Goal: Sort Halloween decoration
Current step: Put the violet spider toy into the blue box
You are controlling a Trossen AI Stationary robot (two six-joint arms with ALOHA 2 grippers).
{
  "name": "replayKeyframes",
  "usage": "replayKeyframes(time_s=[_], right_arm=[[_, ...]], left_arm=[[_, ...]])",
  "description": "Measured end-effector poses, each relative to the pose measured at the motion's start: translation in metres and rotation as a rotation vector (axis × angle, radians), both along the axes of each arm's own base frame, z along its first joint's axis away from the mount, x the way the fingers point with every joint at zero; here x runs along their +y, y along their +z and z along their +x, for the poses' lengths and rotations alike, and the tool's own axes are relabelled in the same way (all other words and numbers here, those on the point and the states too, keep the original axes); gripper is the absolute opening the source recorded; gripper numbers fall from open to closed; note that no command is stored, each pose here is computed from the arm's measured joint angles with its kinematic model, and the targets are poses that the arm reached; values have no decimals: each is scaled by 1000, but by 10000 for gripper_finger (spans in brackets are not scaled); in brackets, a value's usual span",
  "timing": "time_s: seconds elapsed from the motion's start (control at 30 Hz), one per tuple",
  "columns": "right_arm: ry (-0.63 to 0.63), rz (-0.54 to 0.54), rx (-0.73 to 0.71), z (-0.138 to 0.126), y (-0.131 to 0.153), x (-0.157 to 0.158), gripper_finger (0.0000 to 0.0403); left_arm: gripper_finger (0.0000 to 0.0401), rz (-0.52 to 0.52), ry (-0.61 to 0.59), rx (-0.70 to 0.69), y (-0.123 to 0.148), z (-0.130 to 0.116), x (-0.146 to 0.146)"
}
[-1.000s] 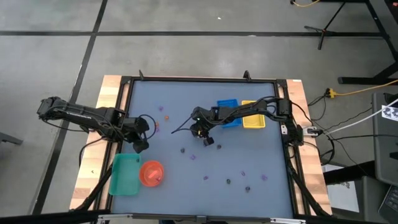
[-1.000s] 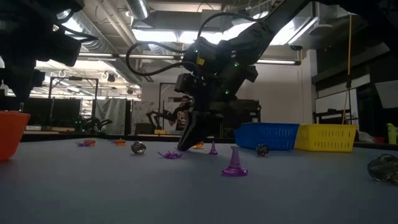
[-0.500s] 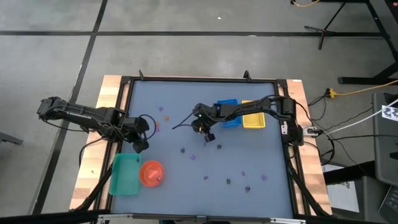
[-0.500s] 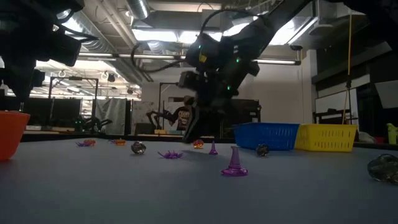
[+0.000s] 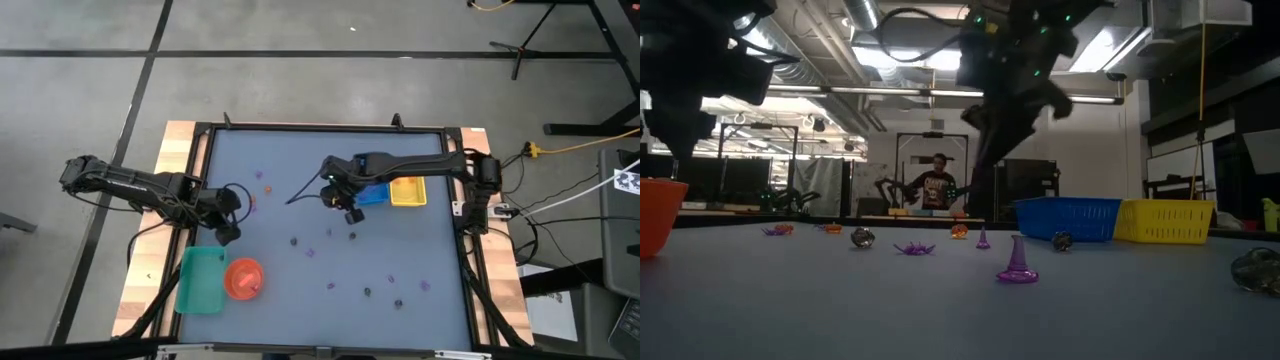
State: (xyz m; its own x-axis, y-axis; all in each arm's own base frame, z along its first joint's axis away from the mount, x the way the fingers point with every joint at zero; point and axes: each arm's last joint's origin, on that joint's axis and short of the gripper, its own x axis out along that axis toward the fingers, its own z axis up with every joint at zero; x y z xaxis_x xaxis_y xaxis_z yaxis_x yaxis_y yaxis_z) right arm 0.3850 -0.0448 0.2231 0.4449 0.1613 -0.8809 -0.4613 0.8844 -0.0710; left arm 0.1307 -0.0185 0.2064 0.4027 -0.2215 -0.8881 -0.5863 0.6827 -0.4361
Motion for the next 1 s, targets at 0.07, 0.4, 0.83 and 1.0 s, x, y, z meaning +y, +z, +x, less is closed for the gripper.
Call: replayKeyframes(time_s=[0.07, 0.4, 0.83, 1.0], right_arm=[[-9, 8, 25, -7, 7, 1, 33], [-104, 5, 170, -32, 21, 3, 33], [-210, -95, 354, -52, -10, 1, 33], [-229, -153, 350, -52, -9, 0, 33]], left_arm=[[195, 6, 4, -27, 1, 2, 0], [195, 108, 87, -290, 14, 23, 2], [195, 378, 120, -501, 28, 36, 8], [195, 386, 111, -504, 29, 36, 8]])
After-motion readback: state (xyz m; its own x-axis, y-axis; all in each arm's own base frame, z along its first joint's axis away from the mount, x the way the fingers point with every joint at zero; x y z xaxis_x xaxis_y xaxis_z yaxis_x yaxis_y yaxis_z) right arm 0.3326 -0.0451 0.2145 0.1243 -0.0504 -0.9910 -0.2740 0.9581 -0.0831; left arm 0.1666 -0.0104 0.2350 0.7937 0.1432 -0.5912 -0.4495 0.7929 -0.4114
